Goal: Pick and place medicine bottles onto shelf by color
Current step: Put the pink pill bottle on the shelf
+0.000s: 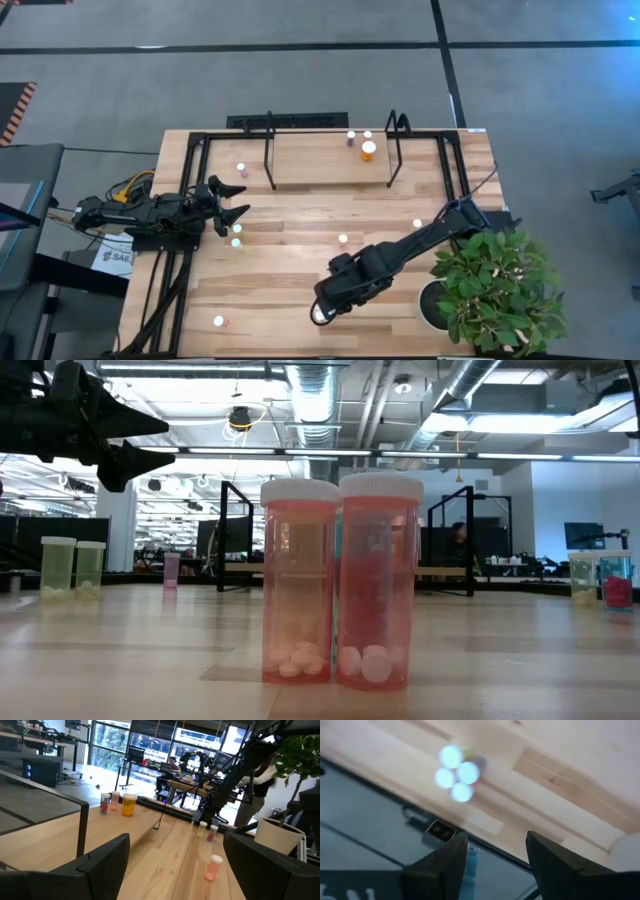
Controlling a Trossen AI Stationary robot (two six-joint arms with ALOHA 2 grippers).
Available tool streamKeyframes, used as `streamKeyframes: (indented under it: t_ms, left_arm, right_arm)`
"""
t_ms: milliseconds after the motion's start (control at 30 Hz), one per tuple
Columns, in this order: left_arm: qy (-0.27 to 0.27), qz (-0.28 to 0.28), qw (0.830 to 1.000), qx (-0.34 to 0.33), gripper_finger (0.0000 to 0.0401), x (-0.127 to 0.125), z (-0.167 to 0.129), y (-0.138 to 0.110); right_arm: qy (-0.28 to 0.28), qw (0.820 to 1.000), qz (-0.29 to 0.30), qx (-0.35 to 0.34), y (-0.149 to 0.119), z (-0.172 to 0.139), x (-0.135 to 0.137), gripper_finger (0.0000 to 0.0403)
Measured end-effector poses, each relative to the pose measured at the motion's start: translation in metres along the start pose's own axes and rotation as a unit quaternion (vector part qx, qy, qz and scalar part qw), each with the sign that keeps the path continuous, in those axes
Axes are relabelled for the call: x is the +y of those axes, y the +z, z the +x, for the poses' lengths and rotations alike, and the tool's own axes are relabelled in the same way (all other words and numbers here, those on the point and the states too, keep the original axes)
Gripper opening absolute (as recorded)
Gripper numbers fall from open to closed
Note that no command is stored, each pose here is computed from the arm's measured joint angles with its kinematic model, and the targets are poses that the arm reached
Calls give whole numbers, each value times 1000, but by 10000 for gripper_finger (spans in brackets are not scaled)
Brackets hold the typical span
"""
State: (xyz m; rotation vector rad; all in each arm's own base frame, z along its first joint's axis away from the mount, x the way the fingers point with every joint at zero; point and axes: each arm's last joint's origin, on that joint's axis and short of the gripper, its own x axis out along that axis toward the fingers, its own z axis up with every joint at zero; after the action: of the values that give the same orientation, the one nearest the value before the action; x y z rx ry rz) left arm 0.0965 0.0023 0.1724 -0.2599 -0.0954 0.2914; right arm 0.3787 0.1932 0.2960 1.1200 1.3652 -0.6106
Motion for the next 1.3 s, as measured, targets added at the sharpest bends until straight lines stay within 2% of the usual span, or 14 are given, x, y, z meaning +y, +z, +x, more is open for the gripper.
streamKeyframes:
  t_ms: [67, 300, 400, 567, 633, 833, 967, 1300]
  left_arm:
    - [0, 0, 1000, 0, 311, 0, 0, 0]
    - [0, 0, 1000, 0, 311, 0, 0, 0]
    - [0, 0, 1000, 0, 311, 0, 0, 0]
    - [0, 0, 1000, 0, 311, 0, 0, 0]
    - [0, 0, 1000, -1, 311, 0, 0, 0]
    - [0, -1, 1000, -1, 311, 0, 0, 0]
    - [0, 0, 1000, 2, 311, 0, 0, 0]
    - [2, 3, 1000, 8, 311, 0, 1, -2]
  right_arm:
    - [2, 1000, 16, 6, 1, 8, 0, 218]
    - [43, 999, 13, 19, 1, 30, 5, 199]
    - [41, 999, 13, 18, 3, 36, 4, 193]
    - [27, 999, -26, 15, 6, 54, 7, 188]
    - [43, 998, -38, 26, 7, 63, 12, 187]
    - [42, 997, -50, 39, 0, 82, 16, 187]
    - [67, 995, -62, 46, -6, 86, 22, 187]
    - [62, 996, -68, 18, -11, 88, 20, 187]
